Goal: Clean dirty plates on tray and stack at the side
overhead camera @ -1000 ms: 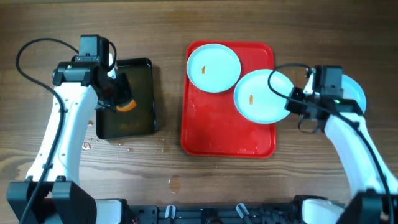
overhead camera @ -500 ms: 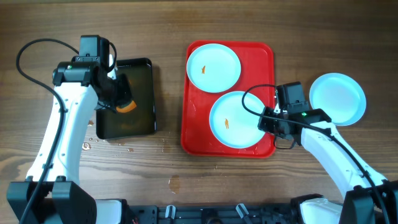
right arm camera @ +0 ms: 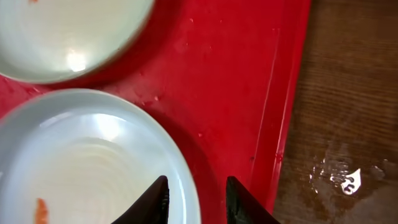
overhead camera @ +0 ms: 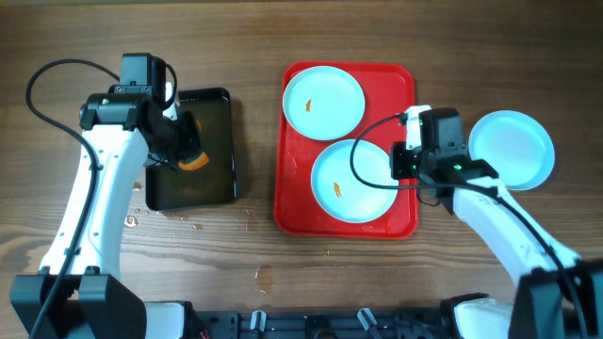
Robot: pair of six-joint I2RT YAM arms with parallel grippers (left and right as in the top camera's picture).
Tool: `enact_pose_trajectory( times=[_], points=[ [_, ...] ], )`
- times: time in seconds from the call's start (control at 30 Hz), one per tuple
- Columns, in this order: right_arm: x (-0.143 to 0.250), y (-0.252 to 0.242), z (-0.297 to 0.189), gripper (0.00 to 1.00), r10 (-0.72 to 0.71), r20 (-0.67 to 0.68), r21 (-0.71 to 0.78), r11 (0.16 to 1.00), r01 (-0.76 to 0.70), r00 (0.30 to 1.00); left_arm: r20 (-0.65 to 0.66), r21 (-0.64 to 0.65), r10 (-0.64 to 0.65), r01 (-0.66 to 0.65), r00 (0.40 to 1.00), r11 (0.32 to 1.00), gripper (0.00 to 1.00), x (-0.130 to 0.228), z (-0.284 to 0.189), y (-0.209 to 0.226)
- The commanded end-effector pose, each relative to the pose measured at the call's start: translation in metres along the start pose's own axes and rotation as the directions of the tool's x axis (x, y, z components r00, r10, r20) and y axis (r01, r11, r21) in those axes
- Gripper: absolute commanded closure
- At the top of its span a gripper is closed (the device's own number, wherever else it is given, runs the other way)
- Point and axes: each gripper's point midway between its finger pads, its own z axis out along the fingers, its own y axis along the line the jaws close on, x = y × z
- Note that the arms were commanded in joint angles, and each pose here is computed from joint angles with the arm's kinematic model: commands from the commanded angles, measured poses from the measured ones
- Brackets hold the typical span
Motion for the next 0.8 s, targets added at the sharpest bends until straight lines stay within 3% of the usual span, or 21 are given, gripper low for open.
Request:
enact_pose_trajectory(
  times=[0.0, 0.07, 0.2, 0.33, 0.4, 0.77],
  points=[
    [0.025, 0.007, 0.026, 0.7, -0.039, -0.113, -0.056, 0.998, 0.033, 0.993, -0.004, 0.018, 0.023, -0.023, 1.0, 1.0, 0.96, 0.002, -0.001, -0.002],
    [0.036, 0.015, 0.035, 0.76, -0.003, -0.162, -0.102, 0.995, -0.013, 0.987, -0.004, 0.018, 0.023, -0.023, 1.0, 1.0, 0.96, 0.002, -0.001, -0.002],
    [0.047, 0.014, 0.033, 0.96, 0.18, -0.219, -0.058, 0.979, -0.197, 0.959, -0.003, 0.01, 0.045, -0.045, 0.999, 0.999, 0.96, 0.002, -0.001, -0.001],
    [0.068, 0.011, 0.028, 0.96, 0.419, -0.297, 0.051, 0.904, -0.424, 0.858, 0.007, -0.036, 0.044, -0.044, 0.999, 0.998, 0.96, 0.002, 0.009, 0.009],
    [0.076, 0.008, 0.026, 0.96, 0.461, -0.316, 0.093, 0.885, -0.456, 0.829, 0.013, -0.04, 0.045, -0.044, 0.999, 0.998, 0.96, 0.004, 0.021, 0.011],
    [0.08, 0.003, 0.024, 0.95, 0.379, -0.327, 0.096, 0.925, -0.368, 0.866, 0.152, -0.006, 0.026, -0.025, 0.988, 1.0, 0.96, 0.022, 0.116, 0.027]
  ],
)
